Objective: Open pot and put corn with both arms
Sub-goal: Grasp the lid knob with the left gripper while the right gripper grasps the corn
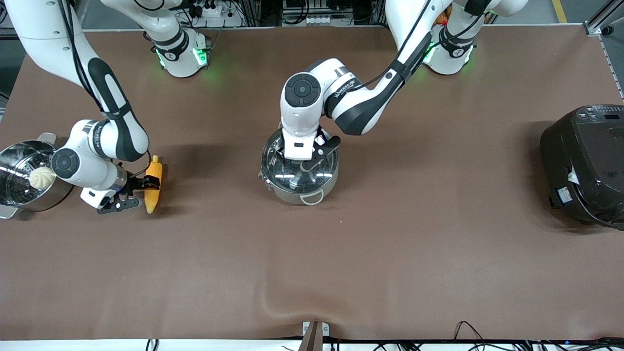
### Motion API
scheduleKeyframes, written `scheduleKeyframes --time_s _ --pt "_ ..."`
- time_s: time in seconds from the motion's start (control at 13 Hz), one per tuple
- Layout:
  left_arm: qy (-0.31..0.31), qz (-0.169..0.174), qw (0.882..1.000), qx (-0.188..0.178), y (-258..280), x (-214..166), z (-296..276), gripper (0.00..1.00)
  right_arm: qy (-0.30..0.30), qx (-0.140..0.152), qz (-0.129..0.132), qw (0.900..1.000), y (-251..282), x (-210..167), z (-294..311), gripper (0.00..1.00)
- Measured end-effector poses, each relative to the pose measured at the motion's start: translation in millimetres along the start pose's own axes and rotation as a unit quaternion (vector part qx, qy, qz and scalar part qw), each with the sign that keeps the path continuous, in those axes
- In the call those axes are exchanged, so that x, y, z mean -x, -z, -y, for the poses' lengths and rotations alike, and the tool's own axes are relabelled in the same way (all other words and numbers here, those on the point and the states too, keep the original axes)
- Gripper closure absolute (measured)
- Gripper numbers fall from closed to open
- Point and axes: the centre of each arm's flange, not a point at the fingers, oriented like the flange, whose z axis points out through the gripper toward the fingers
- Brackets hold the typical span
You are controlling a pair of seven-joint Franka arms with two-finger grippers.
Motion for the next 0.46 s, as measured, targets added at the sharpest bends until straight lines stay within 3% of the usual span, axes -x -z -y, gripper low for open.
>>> scheduleKeyframes --time_s 0.15,0.31,0.46 --pt "0.000 0.000 1.000 0.000 -0.1 -0.2 0.0 0.28 -0.004 -0.006 0.000 1.000 -0.5 -0.1 2.0 0.00" --pt "0.000 0.000 1.000 -0.001 -0.3 -0.5 0.2 0.46 -0.004 -0.007 0.000 1.000 -0.7 0.0 2.2 0.00" --pt "0.000 0.000 1.000 -0.001 0.1 -0.7 0.1 0.51 -0.004 -0.007 0.000 1.000 -1.1 0.2 2.6 0.04"
